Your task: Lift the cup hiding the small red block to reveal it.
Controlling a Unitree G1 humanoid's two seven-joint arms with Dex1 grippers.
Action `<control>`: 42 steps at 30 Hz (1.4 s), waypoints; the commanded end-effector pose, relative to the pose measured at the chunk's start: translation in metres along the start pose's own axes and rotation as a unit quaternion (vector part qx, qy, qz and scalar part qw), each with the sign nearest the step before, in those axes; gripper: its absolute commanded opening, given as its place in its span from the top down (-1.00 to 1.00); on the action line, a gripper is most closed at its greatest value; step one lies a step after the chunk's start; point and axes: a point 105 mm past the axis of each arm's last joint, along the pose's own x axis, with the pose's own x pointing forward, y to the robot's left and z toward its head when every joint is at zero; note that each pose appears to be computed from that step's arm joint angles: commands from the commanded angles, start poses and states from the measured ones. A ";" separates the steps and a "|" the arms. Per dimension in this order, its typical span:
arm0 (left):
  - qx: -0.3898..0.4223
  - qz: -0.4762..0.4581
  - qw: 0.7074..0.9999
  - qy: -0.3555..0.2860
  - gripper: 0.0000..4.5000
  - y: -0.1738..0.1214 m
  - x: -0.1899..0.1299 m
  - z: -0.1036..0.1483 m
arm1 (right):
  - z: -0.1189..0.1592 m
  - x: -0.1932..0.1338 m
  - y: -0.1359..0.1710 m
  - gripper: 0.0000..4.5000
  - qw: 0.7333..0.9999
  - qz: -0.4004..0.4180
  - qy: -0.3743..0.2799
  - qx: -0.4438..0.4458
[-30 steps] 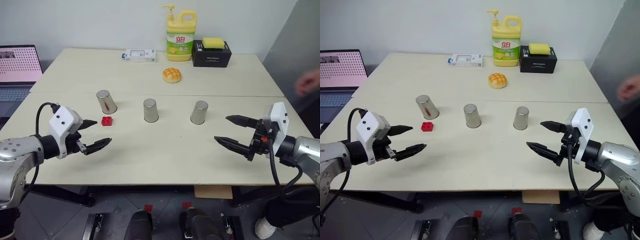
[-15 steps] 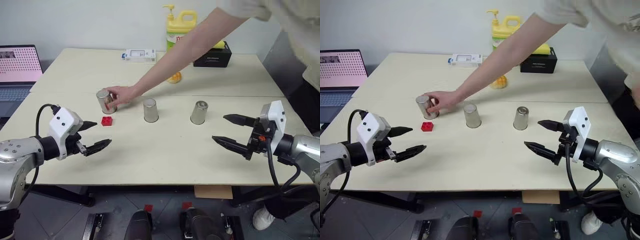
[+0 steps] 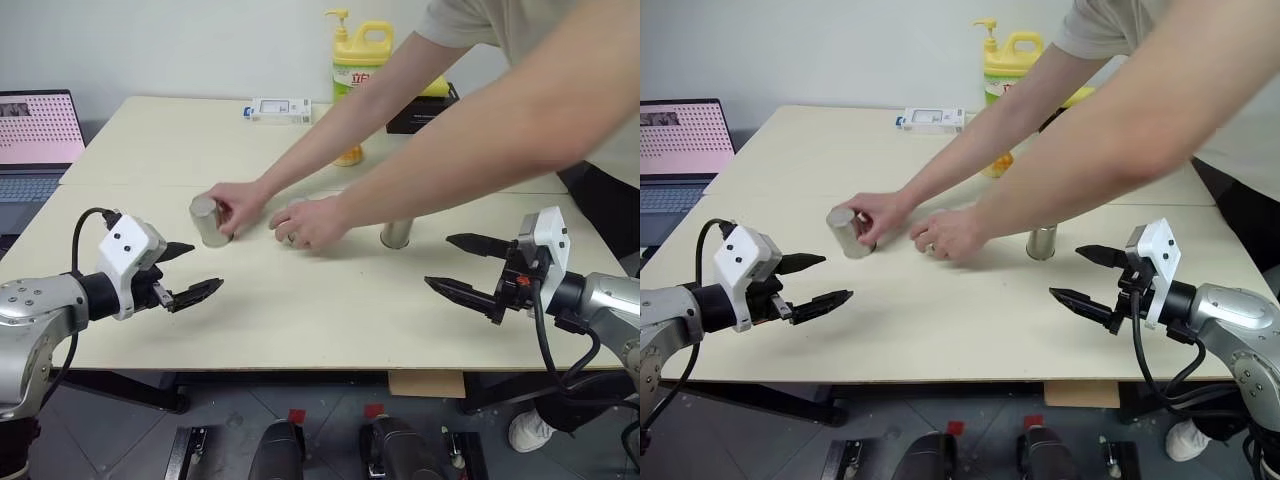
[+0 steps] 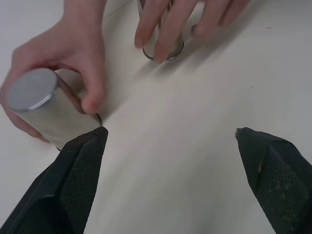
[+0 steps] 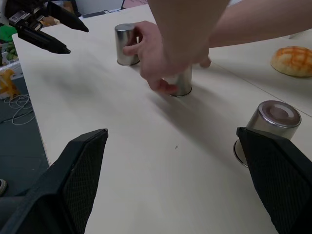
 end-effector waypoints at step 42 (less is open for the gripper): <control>0.015 -0.019 0.999 -0.032 -0.97 0.006 -0.006 0.026 | 0.040 0.237 -0.019 -1.00 1.000 -0.017 0.001 -0.021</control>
